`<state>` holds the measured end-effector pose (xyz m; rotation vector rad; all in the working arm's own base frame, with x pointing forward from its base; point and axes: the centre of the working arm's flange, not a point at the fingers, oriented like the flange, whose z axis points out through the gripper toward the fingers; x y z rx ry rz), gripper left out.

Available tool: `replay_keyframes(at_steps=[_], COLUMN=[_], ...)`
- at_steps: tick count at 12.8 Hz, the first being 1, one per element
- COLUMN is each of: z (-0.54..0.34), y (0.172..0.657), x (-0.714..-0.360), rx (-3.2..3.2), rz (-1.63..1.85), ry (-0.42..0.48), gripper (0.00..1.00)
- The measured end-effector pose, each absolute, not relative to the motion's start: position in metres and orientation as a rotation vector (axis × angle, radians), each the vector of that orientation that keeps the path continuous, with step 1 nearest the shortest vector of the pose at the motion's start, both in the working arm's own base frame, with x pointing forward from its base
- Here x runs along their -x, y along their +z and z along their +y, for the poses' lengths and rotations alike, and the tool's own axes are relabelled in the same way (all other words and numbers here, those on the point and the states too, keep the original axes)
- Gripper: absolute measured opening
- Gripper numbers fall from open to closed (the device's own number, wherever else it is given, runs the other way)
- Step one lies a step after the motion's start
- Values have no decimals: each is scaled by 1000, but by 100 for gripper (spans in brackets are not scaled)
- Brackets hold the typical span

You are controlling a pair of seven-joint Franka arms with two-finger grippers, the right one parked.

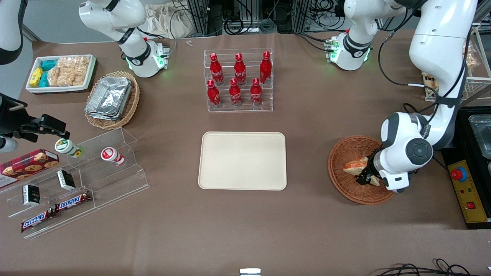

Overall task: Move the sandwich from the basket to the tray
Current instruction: 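Lower the left gripper and close it on the wrapped sandwich, then lift the sandwich and carry it over the white tray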

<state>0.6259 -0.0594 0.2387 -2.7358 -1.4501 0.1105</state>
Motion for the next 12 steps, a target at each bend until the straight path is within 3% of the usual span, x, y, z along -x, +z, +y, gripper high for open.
replay_keyframes(at_steps=[5, 6, 9, 12], z=[-59, -59, -57, -53], y=[240, 240, 247, 285], x=[-628, -628, -633, -646], rx=[2713, 2713, 2717, 2702], rz=[-1514, -1517, -1534, -1538], ry=[90, 89, 64, 51], gripper=[46, 39, 34, 31])
